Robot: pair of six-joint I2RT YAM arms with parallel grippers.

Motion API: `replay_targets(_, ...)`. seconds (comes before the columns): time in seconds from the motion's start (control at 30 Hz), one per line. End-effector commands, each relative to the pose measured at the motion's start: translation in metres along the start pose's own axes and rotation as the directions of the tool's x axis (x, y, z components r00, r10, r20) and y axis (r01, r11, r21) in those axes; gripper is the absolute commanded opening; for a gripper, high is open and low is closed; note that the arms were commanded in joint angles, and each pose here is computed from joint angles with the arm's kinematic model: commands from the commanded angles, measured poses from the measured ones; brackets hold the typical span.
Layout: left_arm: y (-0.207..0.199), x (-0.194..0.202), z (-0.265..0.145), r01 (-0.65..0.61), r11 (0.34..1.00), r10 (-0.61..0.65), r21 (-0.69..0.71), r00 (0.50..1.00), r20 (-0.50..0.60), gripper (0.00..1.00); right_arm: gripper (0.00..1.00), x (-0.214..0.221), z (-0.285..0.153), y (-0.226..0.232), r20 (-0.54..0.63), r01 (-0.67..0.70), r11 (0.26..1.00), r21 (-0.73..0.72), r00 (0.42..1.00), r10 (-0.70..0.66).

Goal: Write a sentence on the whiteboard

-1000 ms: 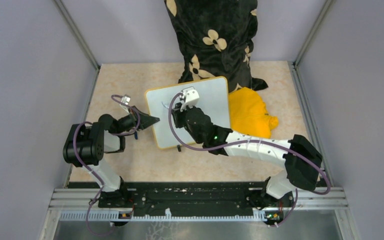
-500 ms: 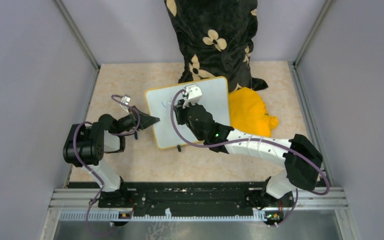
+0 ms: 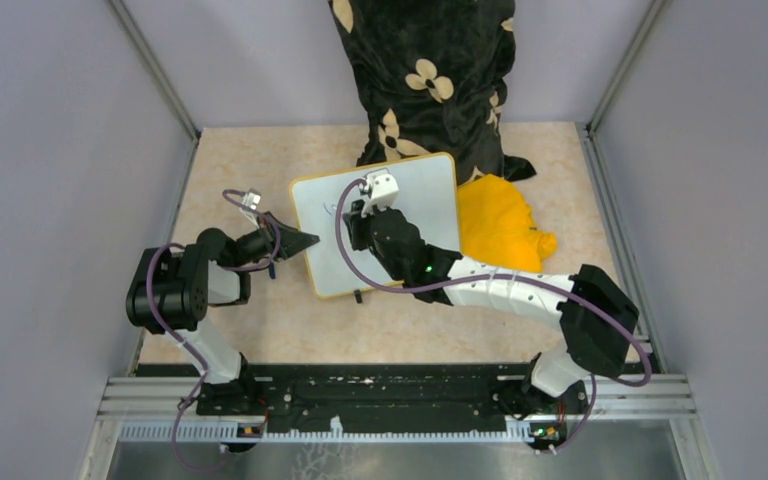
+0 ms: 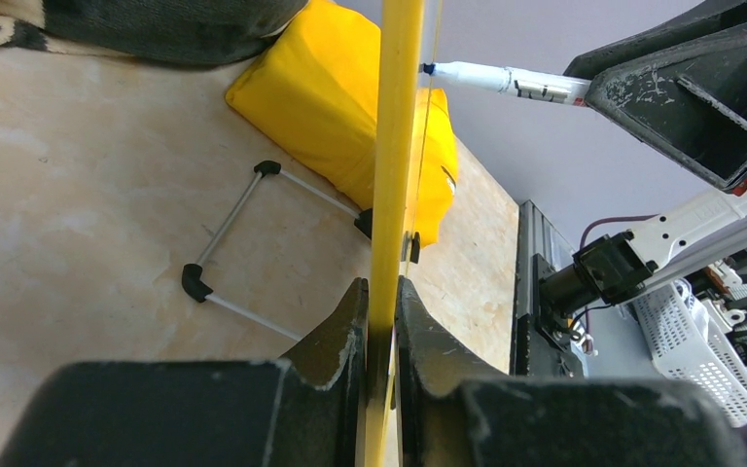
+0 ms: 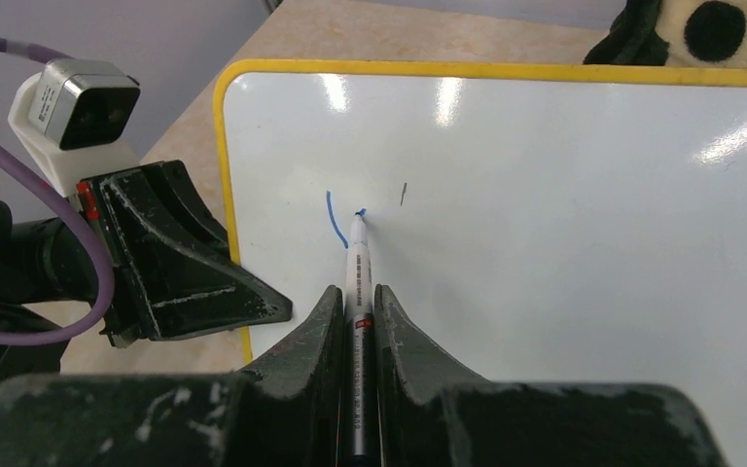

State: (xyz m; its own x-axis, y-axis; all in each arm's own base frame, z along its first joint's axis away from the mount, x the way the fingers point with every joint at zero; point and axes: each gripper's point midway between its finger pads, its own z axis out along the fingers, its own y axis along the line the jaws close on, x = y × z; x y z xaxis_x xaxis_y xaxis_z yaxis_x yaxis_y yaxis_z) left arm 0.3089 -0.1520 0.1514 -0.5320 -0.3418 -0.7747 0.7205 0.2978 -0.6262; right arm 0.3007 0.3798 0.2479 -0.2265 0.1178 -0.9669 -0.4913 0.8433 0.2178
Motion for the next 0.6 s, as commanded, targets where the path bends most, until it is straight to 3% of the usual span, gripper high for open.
replay_targets(0.0, -0.010, -0.014, 0.003, -0.163, 0.986, 0.161, 0.033, 0.985, 0.054, 0.00, 0.00, -0.023, 0.005, 0.007, 0.043, -0.041, 0.999, -0.022, 0.998, 0.042)
replay_targets(0.57, -0.011, -0.014, 0.003, -0.166, 0.986, 0.164, 0.035, 0.985, 0.054, 0.00, 0.00, 0.037, -0.010, 0.008, -0.103, -0.047, 0.996, -0.073, 0.994, 0.040)
